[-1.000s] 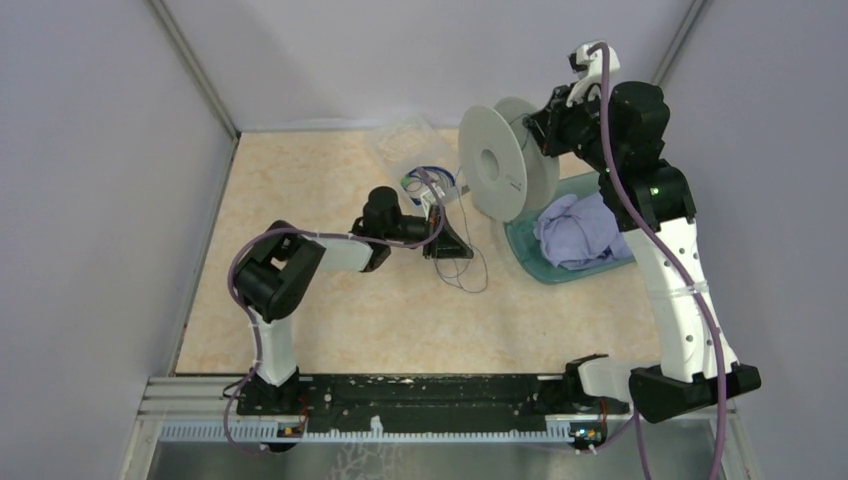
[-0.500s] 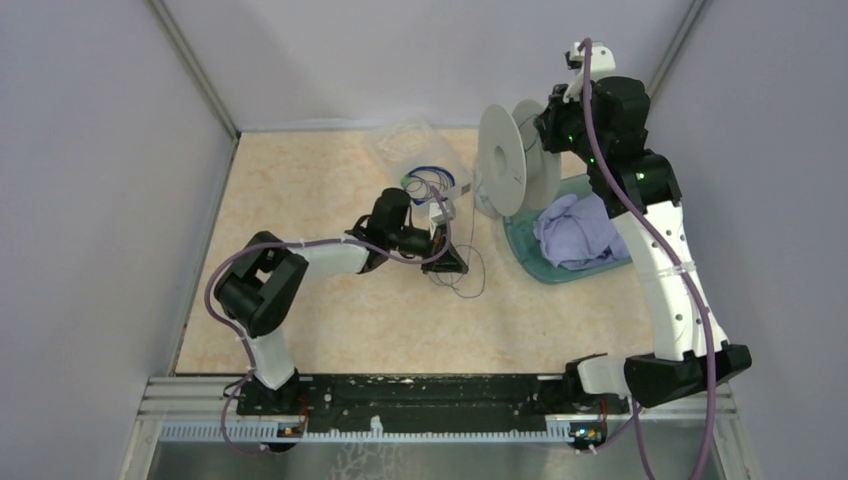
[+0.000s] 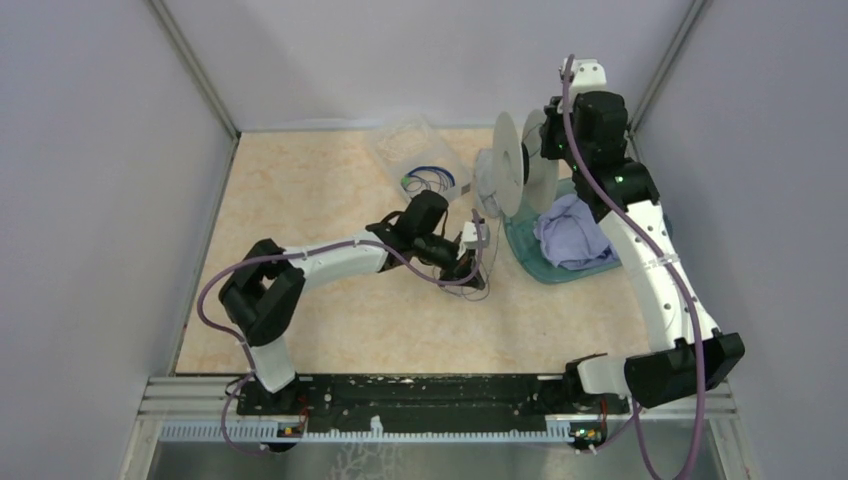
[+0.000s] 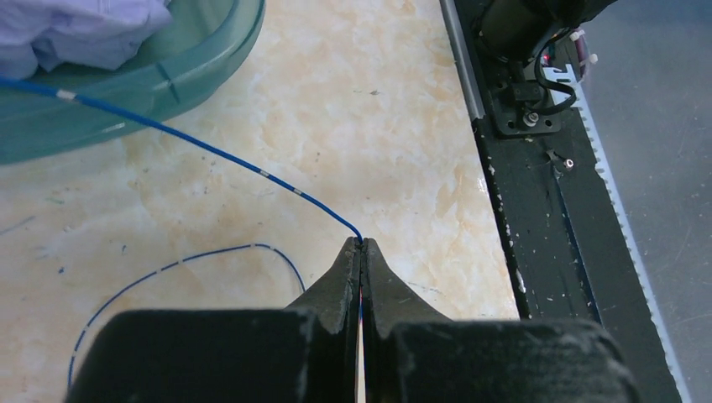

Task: Wrap the cables
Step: Wrap the cable around the cable reel.

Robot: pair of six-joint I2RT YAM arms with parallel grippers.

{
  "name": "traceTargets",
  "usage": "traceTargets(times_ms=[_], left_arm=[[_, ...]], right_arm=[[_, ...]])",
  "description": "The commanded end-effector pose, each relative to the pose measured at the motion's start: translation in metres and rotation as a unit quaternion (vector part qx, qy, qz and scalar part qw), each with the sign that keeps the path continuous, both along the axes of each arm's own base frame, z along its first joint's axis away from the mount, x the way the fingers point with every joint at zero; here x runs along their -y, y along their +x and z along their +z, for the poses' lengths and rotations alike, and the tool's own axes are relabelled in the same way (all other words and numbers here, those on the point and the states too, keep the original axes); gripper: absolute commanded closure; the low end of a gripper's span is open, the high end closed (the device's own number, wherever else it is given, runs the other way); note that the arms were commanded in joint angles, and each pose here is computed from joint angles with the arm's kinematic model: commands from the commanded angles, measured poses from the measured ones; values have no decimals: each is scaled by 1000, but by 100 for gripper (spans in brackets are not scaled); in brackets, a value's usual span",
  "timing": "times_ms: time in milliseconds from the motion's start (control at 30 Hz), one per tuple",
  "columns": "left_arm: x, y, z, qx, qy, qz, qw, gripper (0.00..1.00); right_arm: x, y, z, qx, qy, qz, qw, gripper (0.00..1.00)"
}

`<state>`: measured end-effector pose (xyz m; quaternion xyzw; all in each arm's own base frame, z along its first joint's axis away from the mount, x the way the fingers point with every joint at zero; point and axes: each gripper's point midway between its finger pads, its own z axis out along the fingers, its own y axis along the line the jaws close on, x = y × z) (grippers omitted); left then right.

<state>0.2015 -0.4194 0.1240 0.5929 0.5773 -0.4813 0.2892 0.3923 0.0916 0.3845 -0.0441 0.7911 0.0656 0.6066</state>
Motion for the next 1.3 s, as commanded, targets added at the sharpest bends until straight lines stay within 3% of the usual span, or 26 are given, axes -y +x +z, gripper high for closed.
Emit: traceTargets(times_ms=[0, 133, 500, 867, 1267], left_arm=[[4, -13, 45, 50, -18, -37, 998, 100], [5, -23, 71, 72, -29, -61, 995, 100], [10, -2, 130, 115, -39, -26, 992, 100], [-9, 63, 175, 121, -56, 92, 987, 100], [-61, 126, 207, 115, -90, 184, 972, 100]], right_arm=[[11, 11, 30, 82, 3, -32, 996, 100], [12, 15, 12, 82, -21, -43, 995, 100], [0, 5, -42, 66, -74, -29, 995, 100], [-18, -15, -72, 52, -104, 58, 991, 100], [-42, -35, -91, 33, -119, 155, 980, 100]])
